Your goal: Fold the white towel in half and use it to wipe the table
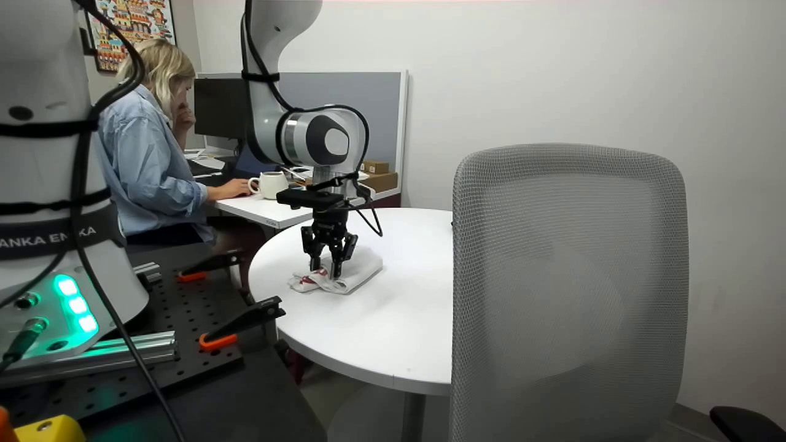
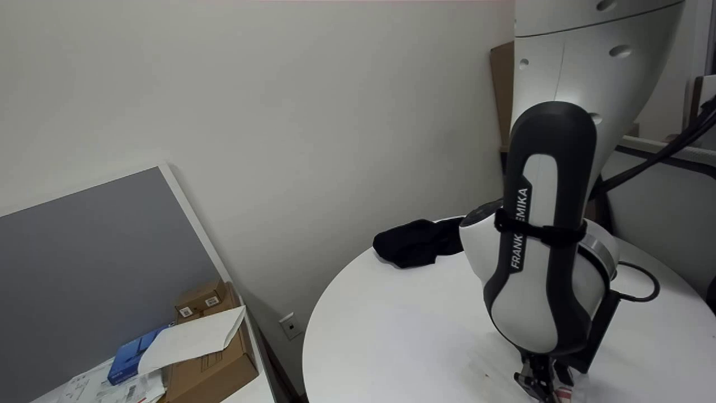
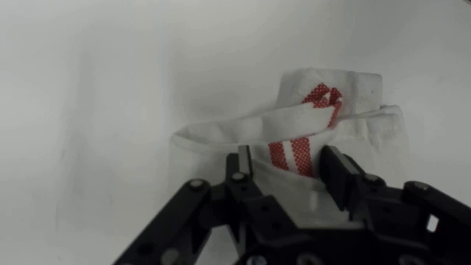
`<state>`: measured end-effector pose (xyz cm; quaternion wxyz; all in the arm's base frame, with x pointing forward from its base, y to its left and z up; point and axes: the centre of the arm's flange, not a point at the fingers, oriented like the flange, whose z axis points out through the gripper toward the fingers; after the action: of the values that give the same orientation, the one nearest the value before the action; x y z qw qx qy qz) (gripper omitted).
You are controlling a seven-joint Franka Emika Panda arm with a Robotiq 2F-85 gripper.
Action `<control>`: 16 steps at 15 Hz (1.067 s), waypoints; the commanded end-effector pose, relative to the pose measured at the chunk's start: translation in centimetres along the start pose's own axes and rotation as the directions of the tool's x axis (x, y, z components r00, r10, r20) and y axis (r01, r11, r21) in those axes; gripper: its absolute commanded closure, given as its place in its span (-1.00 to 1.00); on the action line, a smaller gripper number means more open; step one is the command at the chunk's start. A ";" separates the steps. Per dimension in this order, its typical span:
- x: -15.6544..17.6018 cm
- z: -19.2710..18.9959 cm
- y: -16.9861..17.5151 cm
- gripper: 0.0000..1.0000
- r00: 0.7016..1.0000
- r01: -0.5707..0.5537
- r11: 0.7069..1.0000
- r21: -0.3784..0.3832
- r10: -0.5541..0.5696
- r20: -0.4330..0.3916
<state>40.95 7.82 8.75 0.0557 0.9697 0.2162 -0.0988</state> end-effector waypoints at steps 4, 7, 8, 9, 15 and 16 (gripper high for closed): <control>3.8 0.9 -0.6 0.84 0.996 -0.077 0.997 -0.024 0.075 -0.052; 5.9 1.7 0.2 0.81 0.985 -0.158 0.987 -0.019 0.157 -0.069; 6.9 2.0 0.7 0.83 0.981 -0.183 0.983 -0.014 0.182 -0.070; 7.8 2.0 1.3 0.81 0.975 -0.212 0.977 0.000 0.212 -0.074; 11.7 0.7 8.5 0.81 0.910 -0.389 0.919 0.058 0.393 -0.128; 11.6 0.7 10.0 0.81 0.895 -0.420 0.905 0.065 0.425 -0.135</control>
<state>52.11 6.72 8.64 0.0458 0.9975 0.0474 -0.0249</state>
